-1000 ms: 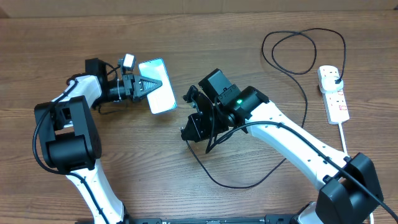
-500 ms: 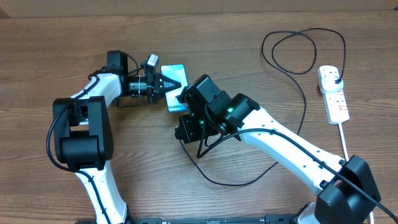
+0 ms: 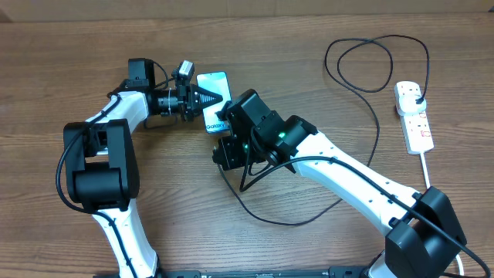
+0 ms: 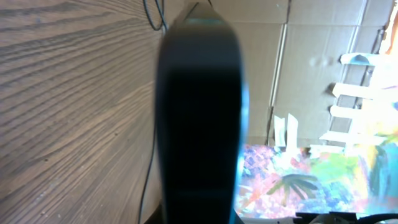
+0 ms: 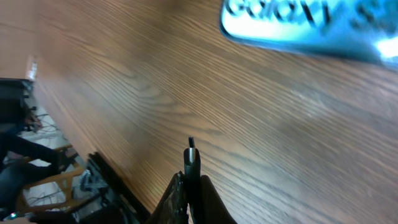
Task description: Plug charger to phone and switch on socket
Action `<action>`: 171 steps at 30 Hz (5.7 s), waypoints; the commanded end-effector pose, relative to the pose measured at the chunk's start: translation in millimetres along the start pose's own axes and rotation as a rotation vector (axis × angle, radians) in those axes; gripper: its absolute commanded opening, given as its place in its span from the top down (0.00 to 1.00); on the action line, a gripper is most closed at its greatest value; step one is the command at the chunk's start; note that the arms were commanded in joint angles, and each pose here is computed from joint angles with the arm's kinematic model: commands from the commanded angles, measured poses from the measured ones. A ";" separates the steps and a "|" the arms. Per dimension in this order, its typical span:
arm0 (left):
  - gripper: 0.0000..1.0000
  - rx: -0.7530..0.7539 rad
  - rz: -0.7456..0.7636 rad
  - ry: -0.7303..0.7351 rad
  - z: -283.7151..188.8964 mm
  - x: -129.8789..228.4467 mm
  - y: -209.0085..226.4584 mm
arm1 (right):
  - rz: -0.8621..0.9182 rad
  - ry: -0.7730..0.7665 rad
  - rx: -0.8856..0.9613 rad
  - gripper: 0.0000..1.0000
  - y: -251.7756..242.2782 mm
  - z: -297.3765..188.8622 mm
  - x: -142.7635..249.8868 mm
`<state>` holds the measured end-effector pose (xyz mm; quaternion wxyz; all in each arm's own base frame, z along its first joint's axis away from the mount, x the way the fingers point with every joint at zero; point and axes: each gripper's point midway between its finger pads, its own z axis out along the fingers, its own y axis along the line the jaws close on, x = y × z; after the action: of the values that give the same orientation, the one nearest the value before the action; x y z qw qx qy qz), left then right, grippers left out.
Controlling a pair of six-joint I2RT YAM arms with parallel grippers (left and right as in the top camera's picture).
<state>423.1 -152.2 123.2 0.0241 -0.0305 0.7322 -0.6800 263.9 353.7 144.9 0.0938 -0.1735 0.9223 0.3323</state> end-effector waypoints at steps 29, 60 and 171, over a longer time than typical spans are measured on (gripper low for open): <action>0.96 0.057 0.079 -0.003 -11.4 -10.7 -140.0 | -0.081 -0.012 -0.697 0.96 39.8 -91.6 -48.2; 0.96 0.068 0.062 0.011 6.7 -17.4 -174.1 | -0.033 -0.120 -0.633 0.96 13.3 -101.6 -76.7; 0.96 0.088 0.257 0.110 20.2 2.0 -187.1 | 0.014 -0.183 -0.638 0.96 1.1 -117.1 -96.5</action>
<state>442.3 -185.7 286.5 0.0636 0.0425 0.7061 -0.7039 336.5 308.6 261.7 0.0968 -0.1627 0.7583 0.6239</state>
